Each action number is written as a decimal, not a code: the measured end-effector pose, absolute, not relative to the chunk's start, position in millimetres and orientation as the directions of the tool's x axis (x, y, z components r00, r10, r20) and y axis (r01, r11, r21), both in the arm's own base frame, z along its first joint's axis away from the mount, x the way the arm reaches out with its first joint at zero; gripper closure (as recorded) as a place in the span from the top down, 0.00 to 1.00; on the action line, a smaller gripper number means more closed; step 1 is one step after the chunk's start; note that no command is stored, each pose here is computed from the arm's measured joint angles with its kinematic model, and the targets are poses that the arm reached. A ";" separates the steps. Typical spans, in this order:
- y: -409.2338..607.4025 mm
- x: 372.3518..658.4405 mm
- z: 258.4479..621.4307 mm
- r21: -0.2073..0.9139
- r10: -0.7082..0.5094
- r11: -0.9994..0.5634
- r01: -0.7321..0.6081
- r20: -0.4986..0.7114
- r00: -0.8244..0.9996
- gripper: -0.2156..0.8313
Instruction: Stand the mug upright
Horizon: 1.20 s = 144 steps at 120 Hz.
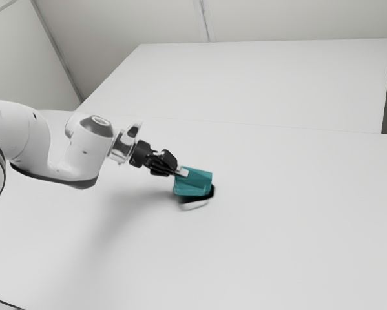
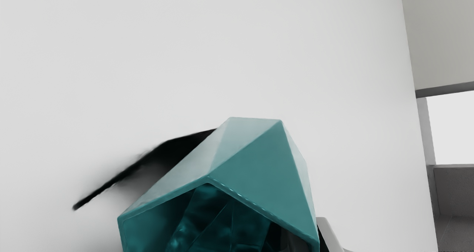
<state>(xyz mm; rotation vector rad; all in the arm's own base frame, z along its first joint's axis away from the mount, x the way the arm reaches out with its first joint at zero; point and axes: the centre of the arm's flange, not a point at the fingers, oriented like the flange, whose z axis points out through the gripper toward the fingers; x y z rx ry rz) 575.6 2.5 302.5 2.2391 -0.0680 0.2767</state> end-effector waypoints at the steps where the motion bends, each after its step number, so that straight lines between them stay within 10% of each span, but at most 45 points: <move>1: 2.5 576.6 303.9 0.759 0.043 -0.634 -0.147 0.224 0.974 0.07; 78: 14.1 607.3 403.4 0.482 -0.321 -0.814 -0.324 0.090 0.943 0.04; 144: 29.0 595.0 400.9 0.225 -0.279 -0.947 -0.231 -0.213 0.936 0.04</move>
